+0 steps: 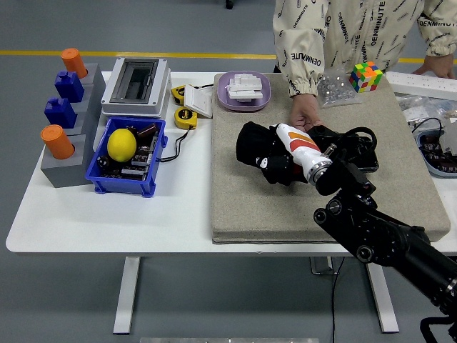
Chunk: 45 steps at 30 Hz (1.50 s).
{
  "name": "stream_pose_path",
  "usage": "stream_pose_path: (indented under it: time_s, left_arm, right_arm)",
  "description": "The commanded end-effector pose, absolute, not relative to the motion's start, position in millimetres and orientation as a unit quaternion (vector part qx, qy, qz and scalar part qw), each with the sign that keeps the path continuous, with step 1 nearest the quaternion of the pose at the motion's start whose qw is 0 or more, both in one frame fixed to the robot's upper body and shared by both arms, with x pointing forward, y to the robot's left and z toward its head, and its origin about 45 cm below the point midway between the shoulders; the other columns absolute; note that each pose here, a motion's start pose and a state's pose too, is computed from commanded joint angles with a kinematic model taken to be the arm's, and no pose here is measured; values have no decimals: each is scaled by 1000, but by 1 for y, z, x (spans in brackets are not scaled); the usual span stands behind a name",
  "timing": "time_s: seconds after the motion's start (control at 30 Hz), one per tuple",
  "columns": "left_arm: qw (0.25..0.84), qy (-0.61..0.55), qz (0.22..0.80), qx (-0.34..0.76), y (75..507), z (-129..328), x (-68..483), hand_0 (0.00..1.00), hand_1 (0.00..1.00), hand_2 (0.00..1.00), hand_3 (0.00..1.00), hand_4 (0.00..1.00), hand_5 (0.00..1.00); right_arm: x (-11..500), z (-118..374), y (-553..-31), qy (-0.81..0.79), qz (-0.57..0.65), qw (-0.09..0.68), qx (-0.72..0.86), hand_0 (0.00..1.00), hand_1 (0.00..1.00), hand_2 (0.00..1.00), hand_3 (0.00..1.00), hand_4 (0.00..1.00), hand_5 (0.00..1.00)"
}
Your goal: Pick the rag up,wipe the panel,place it on the desk
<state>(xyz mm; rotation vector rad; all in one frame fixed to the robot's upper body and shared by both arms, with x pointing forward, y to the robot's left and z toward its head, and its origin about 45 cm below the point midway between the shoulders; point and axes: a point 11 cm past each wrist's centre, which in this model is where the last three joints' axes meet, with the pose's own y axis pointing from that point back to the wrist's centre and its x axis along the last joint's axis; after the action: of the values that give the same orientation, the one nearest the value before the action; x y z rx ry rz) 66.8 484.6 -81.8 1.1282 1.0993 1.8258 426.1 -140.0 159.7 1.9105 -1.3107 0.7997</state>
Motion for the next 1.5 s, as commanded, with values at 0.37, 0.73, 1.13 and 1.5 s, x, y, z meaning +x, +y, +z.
stream_pose_path:
  time_s: [0.37, 0.73, 1.13, 1.5]
  left_arm:
    - [357, 426, 709, 435, 484, -82, 68, 610, 641, 655, 561, 625, 438]
    - [356, 428, 708, 434, 483, -83, 66, 611, 640, 655, 561, 626, 437]
    - [355, 430, 708, 433, 482, -84, 64, 612, 640, 655, 562, 626, 437]
    - [354, 432, 708, 432, 481, -84, 63, 612, 640, 655, 561, 626, 436]
  right_arm:
    - [432, 163, -162, -513, 311, 350, 719, 402, 457, 496, 488, 743, 182]
    - [435, 164, -192, -526, 312, 366, 702, 403, 458, 496, 488, 743, 183]
    - [433, 158, -231, -542, 302, 391, 680, 403, 458, 497, 489, 743, 184]
    - [433, 158, -264, -553, 302, 411, 659, 403, 457, 496, 488, 743, 183]
